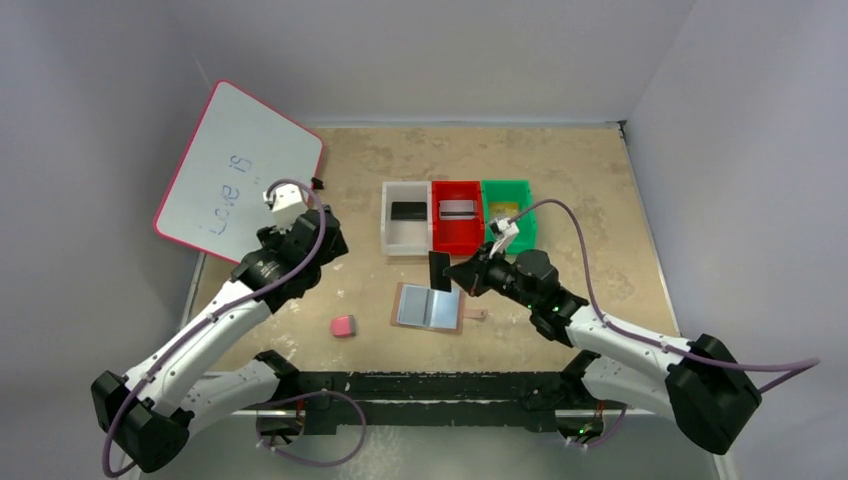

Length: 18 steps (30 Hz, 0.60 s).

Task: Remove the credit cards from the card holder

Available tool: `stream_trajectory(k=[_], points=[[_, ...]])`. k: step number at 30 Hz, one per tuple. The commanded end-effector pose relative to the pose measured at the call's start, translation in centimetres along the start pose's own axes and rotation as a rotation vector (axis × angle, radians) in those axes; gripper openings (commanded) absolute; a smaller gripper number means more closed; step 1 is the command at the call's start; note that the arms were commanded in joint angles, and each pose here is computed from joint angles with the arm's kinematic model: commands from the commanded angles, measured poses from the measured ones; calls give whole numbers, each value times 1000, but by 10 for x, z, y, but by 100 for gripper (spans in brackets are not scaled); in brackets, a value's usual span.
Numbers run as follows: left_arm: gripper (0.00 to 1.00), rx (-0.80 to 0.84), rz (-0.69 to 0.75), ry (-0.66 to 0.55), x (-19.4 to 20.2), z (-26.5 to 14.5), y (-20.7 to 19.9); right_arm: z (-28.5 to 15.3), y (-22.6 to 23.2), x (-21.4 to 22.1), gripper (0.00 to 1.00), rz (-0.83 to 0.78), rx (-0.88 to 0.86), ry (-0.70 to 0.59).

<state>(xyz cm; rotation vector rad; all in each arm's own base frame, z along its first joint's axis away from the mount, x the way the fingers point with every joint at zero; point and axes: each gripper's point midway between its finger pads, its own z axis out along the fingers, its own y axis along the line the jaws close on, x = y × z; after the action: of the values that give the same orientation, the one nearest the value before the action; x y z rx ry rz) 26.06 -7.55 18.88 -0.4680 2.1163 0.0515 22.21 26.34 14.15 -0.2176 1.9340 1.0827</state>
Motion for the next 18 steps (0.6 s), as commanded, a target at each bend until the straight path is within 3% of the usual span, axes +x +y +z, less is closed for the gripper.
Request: stream_trajectory(k=[1,8,15,18], points=[[89,-128,53,-89,-9,-3,41,6,29,-48,0,-295,-30,-118],[89,-127,9,-120,-7,-4,48,24,17,-79,0,-714,173,-142],[89,-234,14,-158,-24,-15,66,83,-13,-90,0,-998,360,65],[89,-212,-40,-192,-30,-23,71,102,-15,-100,0,-1088,398,87]])
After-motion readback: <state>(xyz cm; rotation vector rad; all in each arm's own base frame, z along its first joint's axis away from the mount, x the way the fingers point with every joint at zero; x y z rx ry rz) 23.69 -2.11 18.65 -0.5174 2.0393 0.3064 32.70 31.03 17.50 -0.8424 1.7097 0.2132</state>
